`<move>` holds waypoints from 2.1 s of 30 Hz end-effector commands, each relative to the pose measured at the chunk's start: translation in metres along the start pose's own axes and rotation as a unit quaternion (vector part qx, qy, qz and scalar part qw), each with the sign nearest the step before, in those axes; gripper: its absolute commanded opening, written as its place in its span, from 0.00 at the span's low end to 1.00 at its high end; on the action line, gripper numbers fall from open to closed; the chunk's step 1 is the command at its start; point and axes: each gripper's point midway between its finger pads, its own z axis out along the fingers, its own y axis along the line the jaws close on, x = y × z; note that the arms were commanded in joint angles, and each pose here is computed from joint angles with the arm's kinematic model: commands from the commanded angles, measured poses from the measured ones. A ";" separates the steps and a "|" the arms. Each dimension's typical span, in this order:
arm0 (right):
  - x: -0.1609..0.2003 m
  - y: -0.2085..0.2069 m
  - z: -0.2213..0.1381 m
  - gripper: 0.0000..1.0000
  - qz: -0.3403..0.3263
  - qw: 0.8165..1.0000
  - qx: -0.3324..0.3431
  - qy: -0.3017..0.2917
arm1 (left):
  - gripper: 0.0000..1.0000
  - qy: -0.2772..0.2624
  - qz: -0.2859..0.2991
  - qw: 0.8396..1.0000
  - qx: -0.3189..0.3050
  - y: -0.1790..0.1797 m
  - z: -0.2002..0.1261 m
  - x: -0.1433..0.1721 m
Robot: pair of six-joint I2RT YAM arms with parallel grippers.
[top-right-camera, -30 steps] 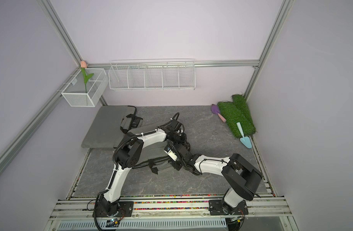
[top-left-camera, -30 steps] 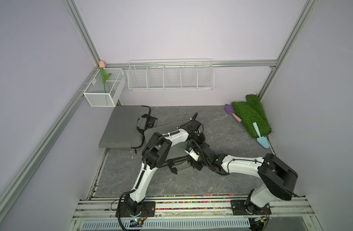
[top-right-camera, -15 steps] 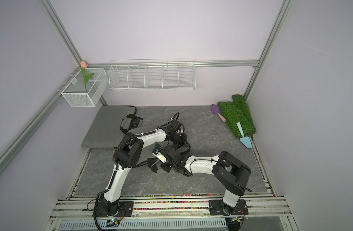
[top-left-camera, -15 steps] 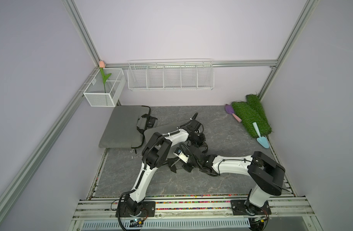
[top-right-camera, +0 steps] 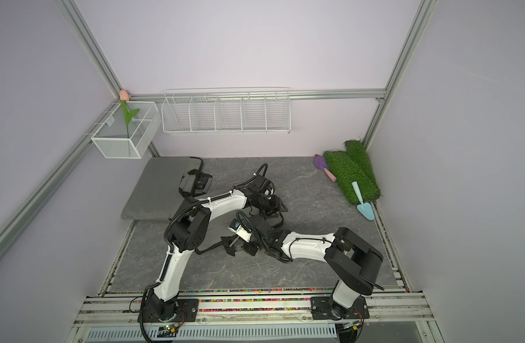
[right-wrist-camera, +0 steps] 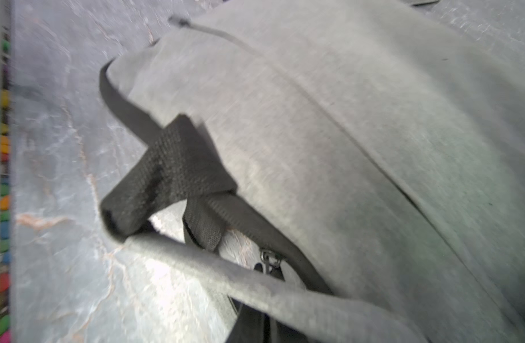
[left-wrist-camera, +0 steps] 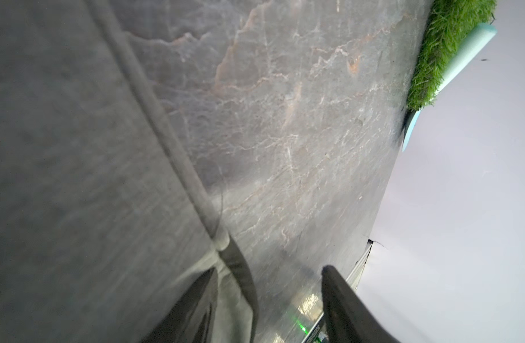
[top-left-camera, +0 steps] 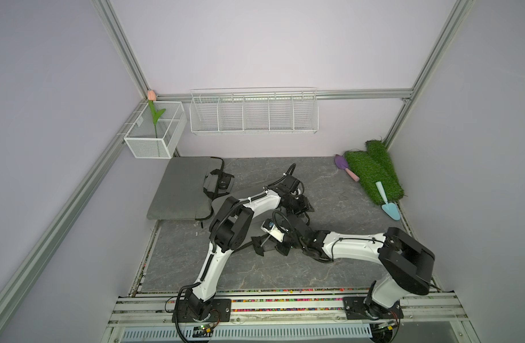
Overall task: Put the mouse into the laptop bag
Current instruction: Zip the zipper on the zippered laptop bag.
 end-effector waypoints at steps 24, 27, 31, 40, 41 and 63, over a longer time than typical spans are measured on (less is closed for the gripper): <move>0.002 -0.065 -0.040 0.07 0.049 0.997 0.006 -0.058 | 0.81 -0.133 -0.092 0.986 0.029 0.057 -0.118 0.011; 0.001 -0.064 -0.041 0.07 0.058 0.997 0.003 -0.060 | 0.81 -0.124 -0.114 0.986 0.014 0.073 -0.100 0.013; 0.004 -0.051 -0.036 0.06 0.050 0.998 -0.003 -0.045 | 0.76 -0.101 -0.144 0.984 -0.009 0.105 -0.055 0.009; 0.033 -0.028 -0.021 0.07 0.011 0.999 0.018 0.035 | 0.76 -0.085 -0.178 0.980 -0.032 0.141 0.016 0.016; 0.035 -0.019 -0.020 0.07 0.000 0.999 0.013 0.041 | 0.76 -0.084 -0.181 0.979 -0.036 0.146 0.021 0.016; -0.010 0.124 0.029 0.07 -0.075 0.990 -0.080 0.094 | 0.75 -0.076 -0.181 0.980 -0.036 0.159 0.042 0.017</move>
